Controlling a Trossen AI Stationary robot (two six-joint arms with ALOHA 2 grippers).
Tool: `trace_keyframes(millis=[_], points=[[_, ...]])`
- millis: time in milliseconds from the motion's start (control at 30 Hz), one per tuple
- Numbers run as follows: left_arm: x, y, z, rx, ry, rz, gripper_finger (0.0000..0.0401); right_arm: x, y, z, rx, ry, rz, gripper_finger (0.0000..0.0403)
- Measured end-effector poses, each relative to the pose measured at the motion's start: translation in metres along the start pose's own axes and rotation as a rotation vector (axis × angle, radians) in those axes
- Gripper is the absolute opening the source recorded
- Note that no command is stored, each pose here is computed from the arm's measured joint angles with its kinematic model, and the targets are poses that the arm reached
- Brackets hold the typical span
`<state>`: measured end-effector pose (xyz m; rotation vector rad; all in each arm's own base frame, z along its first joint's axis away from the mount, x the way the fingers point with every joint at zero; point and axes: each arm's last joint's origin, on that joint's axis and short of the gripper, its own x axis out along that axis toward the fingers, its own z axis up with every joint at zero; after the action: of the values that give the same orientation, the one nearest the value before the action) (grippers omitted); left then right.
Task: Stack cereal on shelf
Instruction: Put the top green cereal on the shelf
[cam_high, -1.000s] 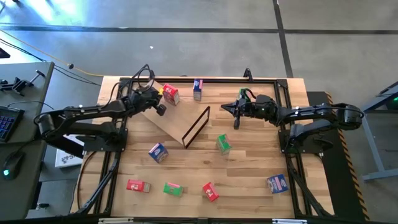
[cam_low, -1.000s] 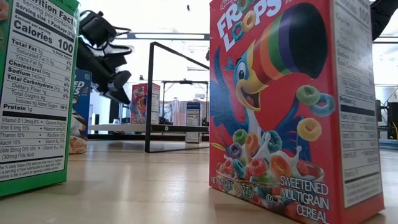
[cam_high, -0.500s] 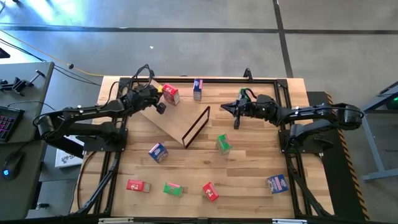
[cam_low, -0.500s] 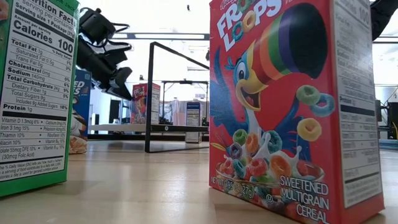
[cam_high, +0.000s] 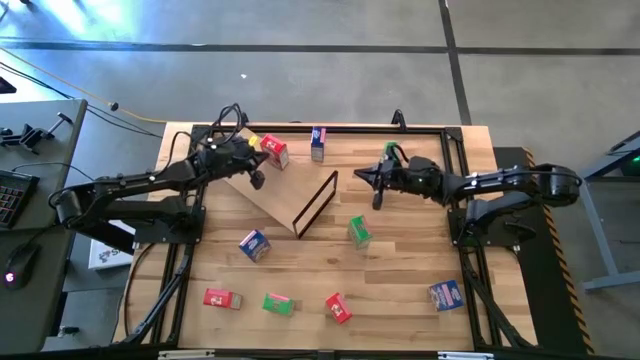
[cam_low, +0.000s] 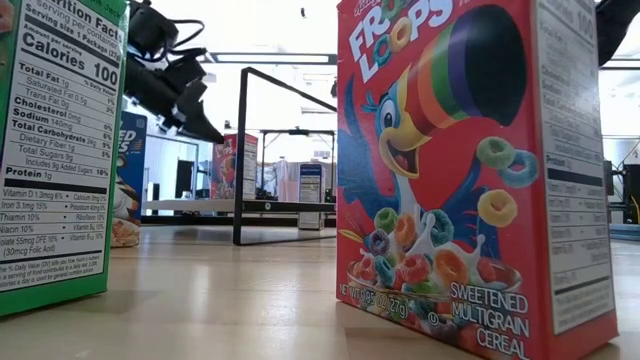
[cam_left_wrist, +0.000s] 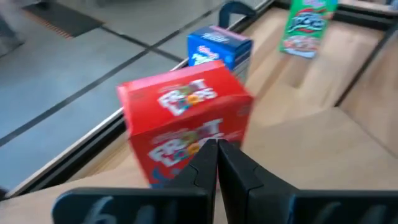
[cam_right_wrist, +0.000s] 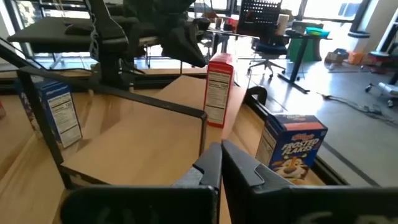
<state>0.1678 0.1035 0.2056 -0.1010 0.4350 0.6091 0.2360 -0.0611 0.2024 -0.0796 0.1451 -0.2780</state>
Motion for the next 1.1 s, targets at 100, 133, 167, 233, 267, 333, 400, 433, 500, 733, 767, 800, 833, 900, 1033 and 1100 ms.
trace_keyframes(millis=[100,133,167,233,267,333,400,433,500,733,767,800,833,900,1033,1100], points=[[0.0,-0.007,-0.002,-0.007,-0.067,-0.062,0.0005,0.0,0.005,0.002,-0.026,-0.018,0.002,0.0],[0.0,-0.009,-0.003,-0.005,-0.091,-0.087,0.0005,0.0,0.005,0.003,-0.035,-0.027,0.004,0.0],[0.0,-0.011,-0.003,-0.003,-0.12,-0.104,0.0005,0.0,0.006,0.004,-0.038,-0.034,0.005,0.0],[-0.001,-0.015,-0.004,-0.003,-0.178,-0.15,0.0005,0.0,0.006,0.006,-0.038,-0.054,0.003,0.0],[-0.001,-0.016,-0.004,-0.009,-0.206,-0.178,0.0005,0.0,0.005,0.007,-0.037,-0.066,0.003,0.0],[-0.003,-0.019,-0.002,-0.034,-0.269,-0.237,0.0005,-0.001,0.005,0.008,-0.036,-0.083,0.002,0.0],[-0.005,-0.021,0.001,-0.067,-0.317,-0.275,0.0005,-0.001,0.005,0.01,-0.036,-0.094,0.001,0.0],[-0.005,-0.022,0.002,-0.073,-0.329,-0.281,0.0005,-0.001,0.005,0.01,-0.035,-0.099,0.001,0.0],[-0.005,-0.023,0.003,-0.074,-0.337,-0.286,0.0005,-0.001,0.005,0.01,-0.028,-0.101,0.002,0.0],[-0.003,-0.018,0.004,-0.095,-0.348,-0.318,0.0005,0.005,0.001,0.025,0.043,-0.116,-0.057,0.0008],[-0.004,-0.018,0.004,-0.091,-0.349,-0.33,0.0005,0.007,0.001,0.029,0.04,-0.111,-0.065,0.0013],[-0.004,-0.018,0.004,-0.082,-0.352,-0.333,0.0005,0.009,0.0,0.033,0.036,-0.103,-0.067,0.0019],[-0.004,-0.018,0.005,-0.067,-0.362,-0.334,0.0005,0.011,0.0,0.037,0.035,-0.091,-0.068,0.0027],[-0.006,-0.018,0.008,-0.047,-0.406,-0.344,0.0005,0.014,-0.001,0.043,0.032,-0.046,-0.09,0.0049],[-0.006,-0.018,0.011,-0.031,-0.43,-0.344,0.0005,0.021,-0.004,0.06,0.048,0.065,-0.135,0.0105],[-0.007,-0.018,0.009,-0.026,-0.439,-0.344,0.0005,0.022,-0.005,0.069,0.069,0.122,-0.147,0.0135]])
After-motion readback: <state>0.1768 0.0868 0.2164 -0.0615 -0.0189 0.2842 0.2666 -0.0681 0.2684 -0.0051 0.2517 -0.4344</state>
